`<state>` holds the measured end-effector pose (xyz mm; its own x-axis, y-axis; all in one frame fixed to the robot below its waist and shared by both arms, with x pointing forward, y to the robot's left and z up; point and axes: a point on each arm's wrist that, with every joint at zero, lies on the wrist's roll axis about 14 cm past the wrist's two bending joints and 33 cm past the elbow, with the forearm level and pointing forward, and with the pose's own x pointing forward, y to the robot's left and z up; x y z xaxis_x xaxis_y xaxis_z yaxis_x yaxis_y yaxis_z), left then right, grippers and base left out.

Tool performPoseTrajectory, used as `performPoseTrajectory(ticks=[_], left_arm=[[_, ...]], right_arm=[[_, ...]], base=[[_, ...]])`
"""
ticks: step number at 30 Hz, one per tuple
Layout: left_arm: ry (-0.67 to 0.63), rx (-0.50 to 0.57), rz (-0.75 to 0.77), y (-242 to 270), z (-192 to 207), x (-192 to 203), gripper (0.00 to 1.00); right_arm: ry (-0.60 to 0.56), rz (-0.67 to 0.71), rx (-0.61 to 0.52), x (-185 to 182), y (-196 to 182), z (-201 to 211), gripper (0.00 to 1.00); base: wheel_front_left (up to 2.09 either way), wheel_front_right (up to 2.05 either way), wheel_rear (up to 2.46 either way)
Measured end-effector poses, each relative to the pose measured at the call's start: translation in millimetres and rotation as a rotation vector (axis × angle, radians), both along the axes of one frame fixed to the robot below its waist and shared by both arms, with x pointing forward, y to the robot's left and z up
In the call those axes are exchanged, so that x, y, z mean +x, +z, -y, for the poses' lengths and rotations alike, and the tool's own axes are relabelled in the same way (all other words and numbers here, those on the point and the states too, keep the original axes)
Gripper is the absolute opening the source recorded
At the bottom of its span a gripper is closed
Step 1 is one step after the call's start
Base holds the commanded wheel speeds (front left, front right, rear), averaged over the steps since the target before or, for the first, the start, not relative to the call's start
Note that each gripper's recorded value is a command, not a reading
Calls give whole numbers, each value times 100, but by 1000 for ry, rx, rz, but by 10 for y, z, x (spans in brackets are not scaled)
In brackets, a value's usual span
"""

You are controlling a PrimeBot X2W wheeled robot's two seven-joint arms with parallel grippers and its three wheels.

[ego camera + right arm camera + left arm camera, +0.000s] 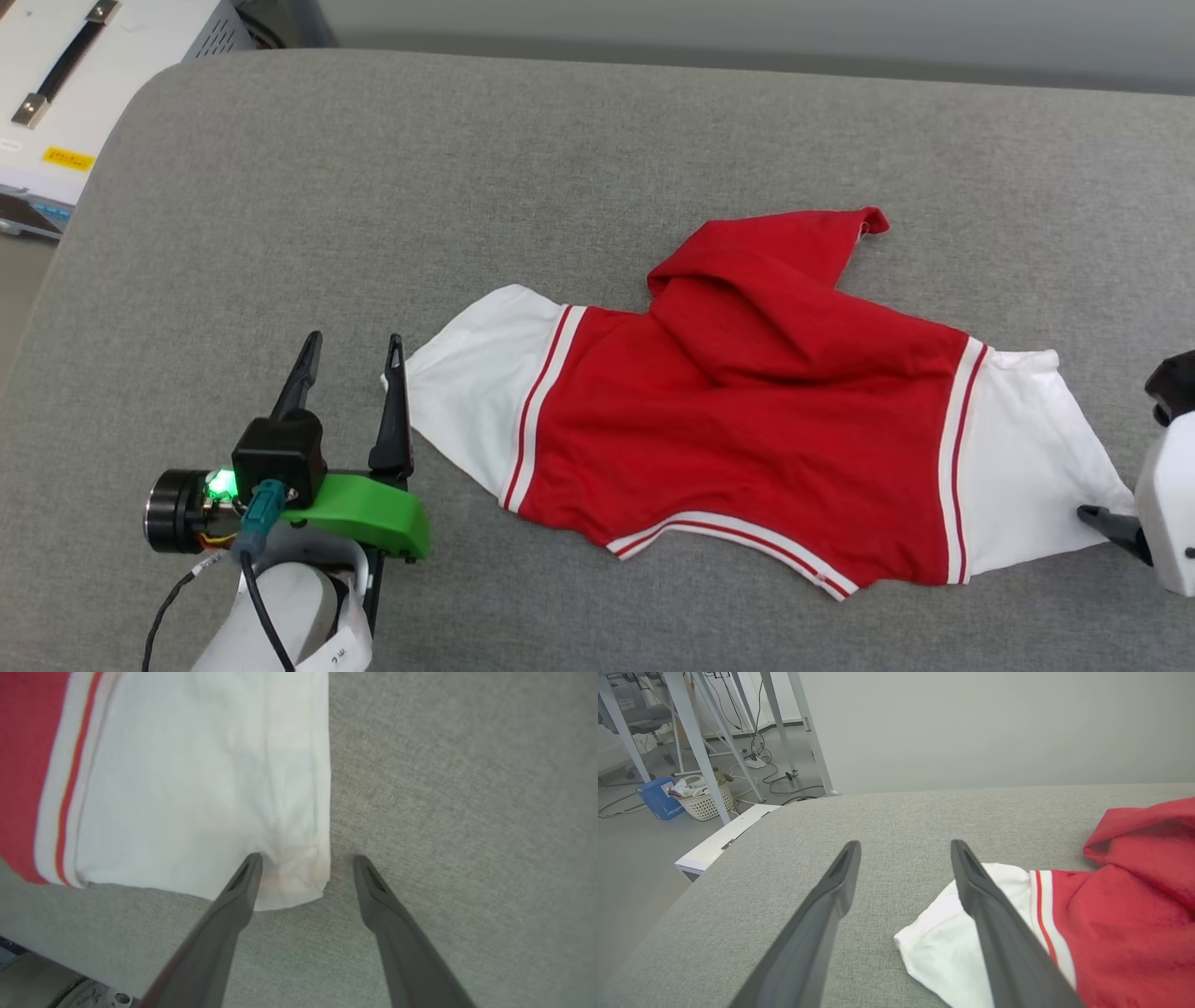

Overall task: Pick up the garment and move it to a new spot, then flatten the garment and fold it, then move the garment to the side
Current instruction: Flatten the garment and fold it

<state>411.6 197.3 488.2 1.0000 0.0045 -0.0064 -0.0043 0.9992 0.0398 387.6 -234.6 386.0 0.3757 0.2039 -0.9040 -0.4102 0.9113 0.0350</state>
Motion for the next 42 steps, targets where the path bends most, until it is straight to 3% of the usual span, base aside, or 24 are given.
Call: performPoseTrajectory(ticks=[8, 9, 10, 19, 26, 32, 42], left_arm=[[23, 19, -24, -130, -94, 51, 100], [22, 25, -24, -135, -109, 59, 100], [20, 29, -24, -137, -119, 66, 100], [-95, 68, 14, 77, -83, 206, 100], [-215, 163, -5, 524, -71, 533, 100], [-307, 133, -244, 415, 103, 635, 100], [-456, 162, -745, -233, 335, 355, 100]], right_arm=[[-27, -89, 24, -115, -380, -48, 100], [-30, -76, 34, -107, -376, -59, 40], [-33, -62, 43, -95, -366, -66, 0], [-72, 197, 202, 146, 135, -218, 0], [-98, 348, 214, 182, 611, 13, 0], [-129, 367, 223, 39, 660, 98, 0], [-142, 323, 228, -14, 555, 52, 0]], base=[[0, 0, 0], [0, 0, 0], [0, 0, 0], [0, 0, 0], [0, 0, 0], [0, 0, 0], [0, 0, 0]])
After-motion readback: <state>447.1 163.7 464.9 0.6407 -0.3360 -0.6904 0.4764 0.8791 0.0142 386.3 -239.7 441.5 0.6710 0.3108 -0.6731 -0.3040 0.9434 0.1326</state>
